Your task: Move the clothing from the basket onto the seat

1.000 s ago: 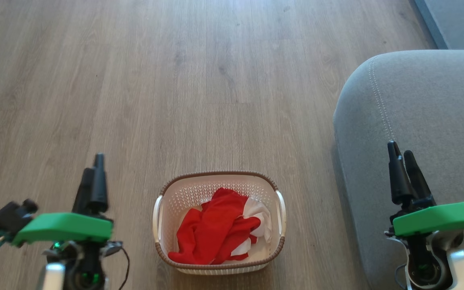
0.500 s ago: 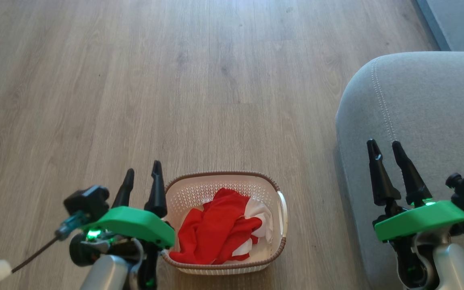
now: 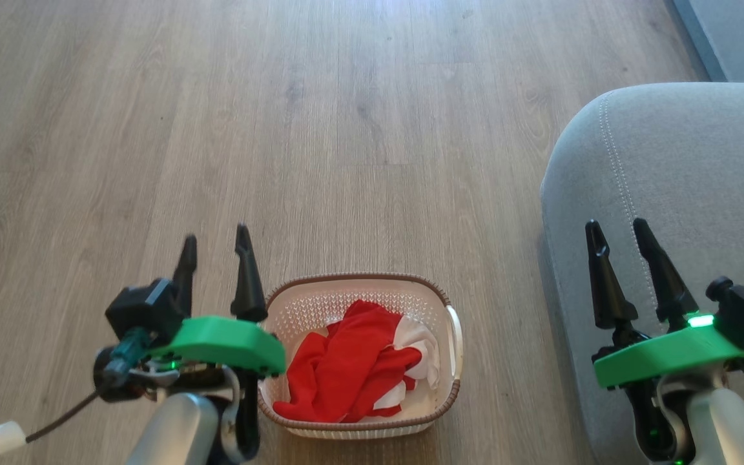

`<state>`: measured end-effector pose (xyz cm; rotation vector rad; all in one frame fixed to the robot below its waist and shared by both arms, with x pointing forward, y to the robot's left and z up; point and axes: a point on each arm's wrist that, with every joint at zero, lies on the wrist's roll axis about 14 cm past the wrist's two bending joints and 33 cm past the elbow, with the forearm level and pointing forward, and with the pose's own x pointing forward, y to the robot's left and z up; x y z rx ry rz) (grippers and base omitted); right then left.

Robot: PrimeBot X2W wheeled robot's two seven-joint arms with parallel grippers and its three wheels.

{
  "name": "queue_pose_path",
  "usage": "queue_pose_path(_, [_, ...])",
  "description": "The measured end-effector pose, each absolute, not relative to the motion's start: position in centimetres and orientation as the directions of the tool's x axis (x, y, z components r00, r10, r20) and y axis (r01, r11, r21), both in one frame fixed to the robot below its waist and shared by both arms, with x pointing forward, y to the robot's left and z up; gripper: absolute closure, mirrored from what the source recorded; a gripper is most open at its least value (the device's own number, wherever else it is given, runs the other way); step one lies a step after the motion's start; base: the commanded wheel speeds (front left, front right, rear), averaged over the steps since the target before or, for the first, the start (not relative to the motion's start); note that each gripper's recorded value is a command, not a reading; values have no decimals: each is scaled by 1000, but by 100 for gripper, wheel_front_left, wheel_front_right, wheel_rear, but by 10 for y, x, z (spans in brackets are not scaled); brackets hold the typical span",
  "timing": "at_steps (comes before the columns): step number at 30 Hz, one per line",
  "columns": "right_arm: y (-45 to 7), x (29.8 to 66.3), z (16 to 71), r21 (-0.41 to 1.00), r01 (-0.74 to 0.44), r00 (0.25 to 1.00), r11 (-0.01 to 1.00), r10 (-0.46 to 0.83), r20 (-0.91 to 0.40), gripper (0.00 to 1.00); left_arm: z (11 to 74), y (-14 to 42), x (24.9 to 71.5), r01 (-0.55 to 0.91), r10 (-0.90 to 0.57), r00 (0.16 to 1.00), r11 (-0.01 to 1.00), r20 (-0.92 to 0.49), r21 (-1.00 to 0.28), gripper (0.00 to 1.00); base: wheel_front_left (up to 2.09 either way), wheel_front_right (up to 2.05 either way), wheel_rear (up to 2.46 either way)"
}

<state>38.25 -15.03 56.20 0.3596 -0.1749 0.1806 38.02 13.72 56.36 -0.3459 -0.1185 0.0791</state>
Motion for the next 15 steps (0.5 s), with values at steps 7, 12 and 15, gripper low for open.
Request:
queue_pose_path(7, [-143, 385, 586, 221, -235, 946, 946, 170, 277, 0, 595, 126, 376, -60, 116, 970, 965, 212, -253, 0, 0, 0, 0])
queue_pose_path(12, [-140, 384, 591, 157, -240, 936, 958, 186, 299, 0, 608, 122, 373, -62, 122, 956, 973, 265, -224, 0, 0, 0, 0])
queue_pose_path(15, [-140, 383, 595, 140, -236, 932, 962, 183, 314, 0, 613, 118, 371, -52, 116, 952, 973, 285, -224, 0, 0, 0, 0])
